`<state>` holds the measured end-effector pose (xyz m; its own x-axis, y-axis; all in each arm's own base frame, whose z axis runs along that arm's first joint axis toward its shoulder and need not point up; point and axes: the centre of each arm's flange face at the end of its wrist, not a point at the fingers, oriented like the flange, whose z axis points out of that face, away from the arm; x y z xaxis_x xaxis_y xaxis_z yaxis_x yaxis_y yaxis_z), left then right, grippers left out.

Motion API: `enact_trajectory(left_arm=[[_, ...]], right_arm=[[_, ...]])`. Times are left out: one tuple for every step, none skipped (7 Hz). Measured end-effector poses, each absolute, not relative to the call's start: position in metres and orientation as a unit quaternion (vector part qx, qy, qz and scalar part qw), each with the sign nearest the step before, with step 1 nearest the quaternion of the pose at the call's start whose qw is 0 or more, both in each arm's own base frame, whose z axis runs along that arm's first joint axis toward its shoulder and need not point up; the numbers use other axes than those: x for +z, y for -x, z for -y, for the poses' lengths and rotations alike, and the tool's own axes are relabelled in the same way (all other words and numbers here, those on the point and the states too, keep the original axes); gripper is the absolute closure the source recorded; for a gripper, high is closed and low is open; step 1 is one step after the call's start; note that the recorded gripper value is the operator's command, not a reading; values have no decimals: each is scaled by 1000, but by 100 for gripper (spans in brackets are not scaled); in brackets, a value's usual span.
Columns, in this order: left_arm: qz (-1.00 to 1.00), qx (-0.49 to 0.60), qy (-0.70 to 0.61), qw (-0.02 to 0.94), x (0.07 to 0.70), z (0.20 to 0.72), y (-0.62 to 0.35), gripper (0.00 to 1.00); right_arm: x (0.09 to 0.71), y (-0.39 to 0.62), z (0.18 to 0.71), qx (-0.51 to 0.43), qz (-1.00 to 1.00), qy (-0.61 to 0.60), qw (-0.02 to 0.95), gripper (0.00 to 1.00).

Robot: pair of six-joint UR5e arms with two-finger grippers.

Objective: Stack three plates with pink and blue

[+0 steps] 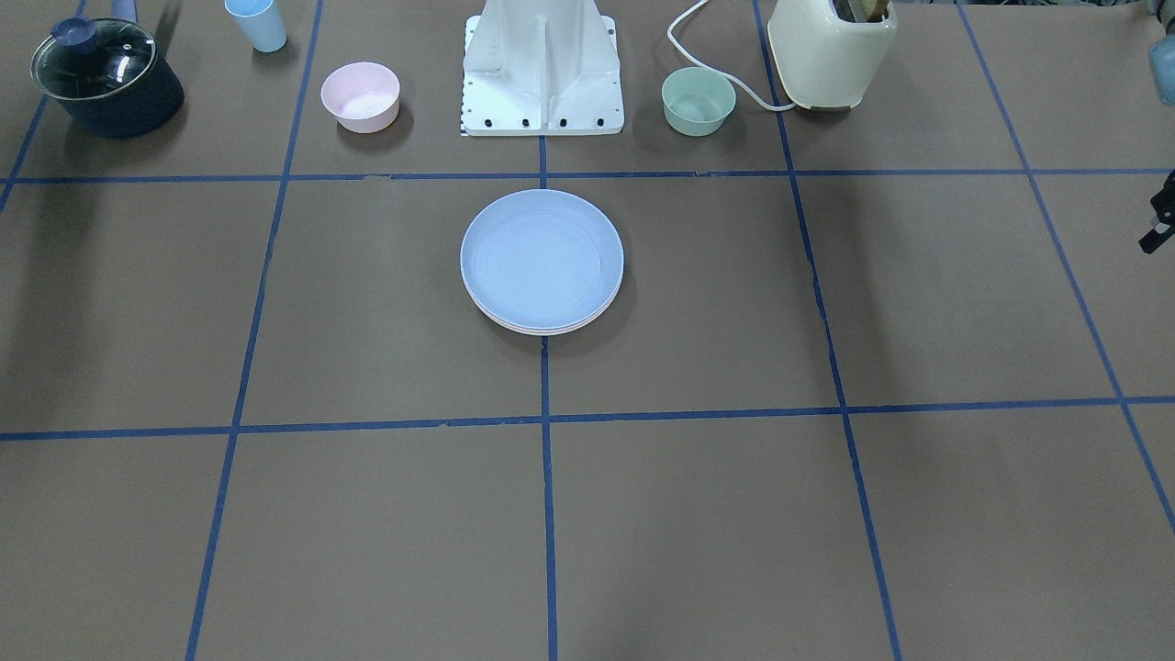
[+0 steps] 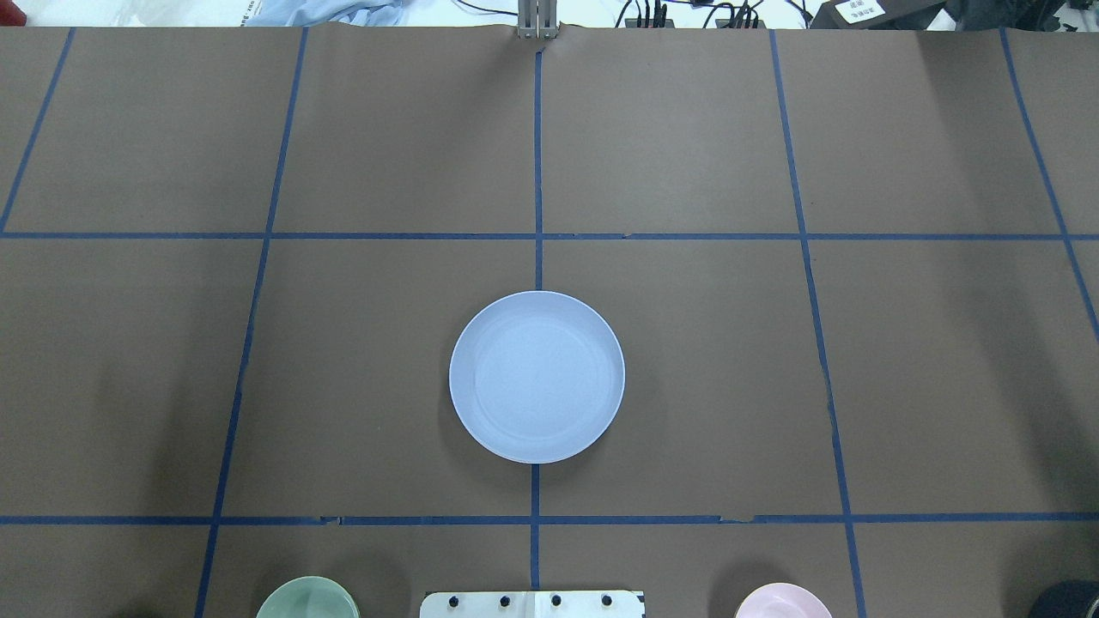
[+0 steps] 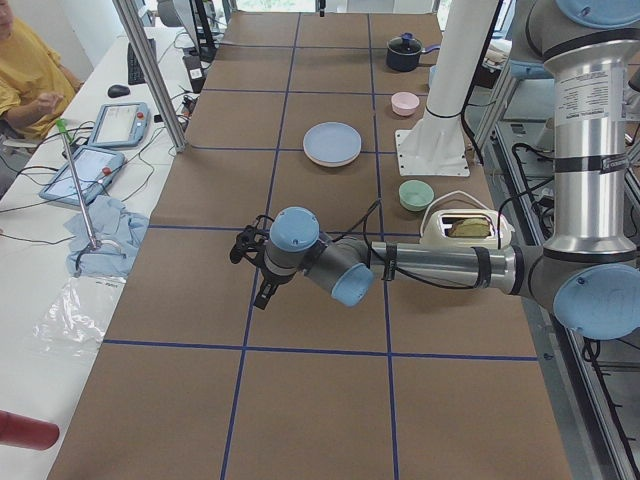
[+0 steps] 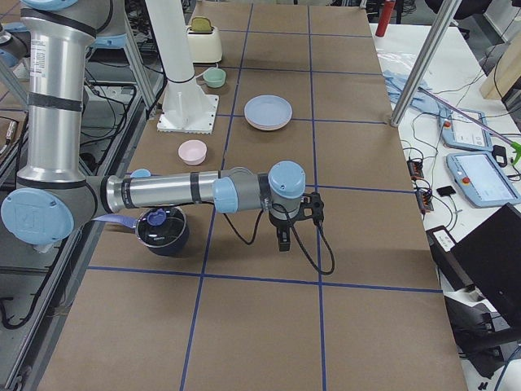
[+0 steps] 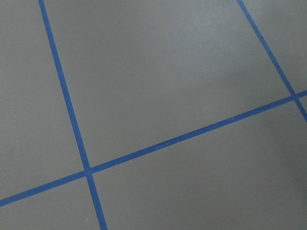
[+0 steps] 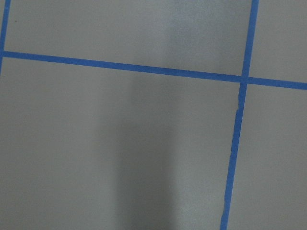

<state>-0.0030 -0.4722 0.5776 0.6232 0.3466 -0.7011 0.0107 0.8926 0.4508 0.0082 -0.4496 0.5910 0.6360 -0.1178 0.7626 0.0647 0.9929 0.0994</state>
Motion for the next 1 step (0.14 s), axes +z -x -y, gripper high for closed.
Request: enact_trajectory(left_arm=[[-422,91,-213,876,578,472,8,0]], right_arm=[[598,-8,452,-48,423,-26,905,0]])
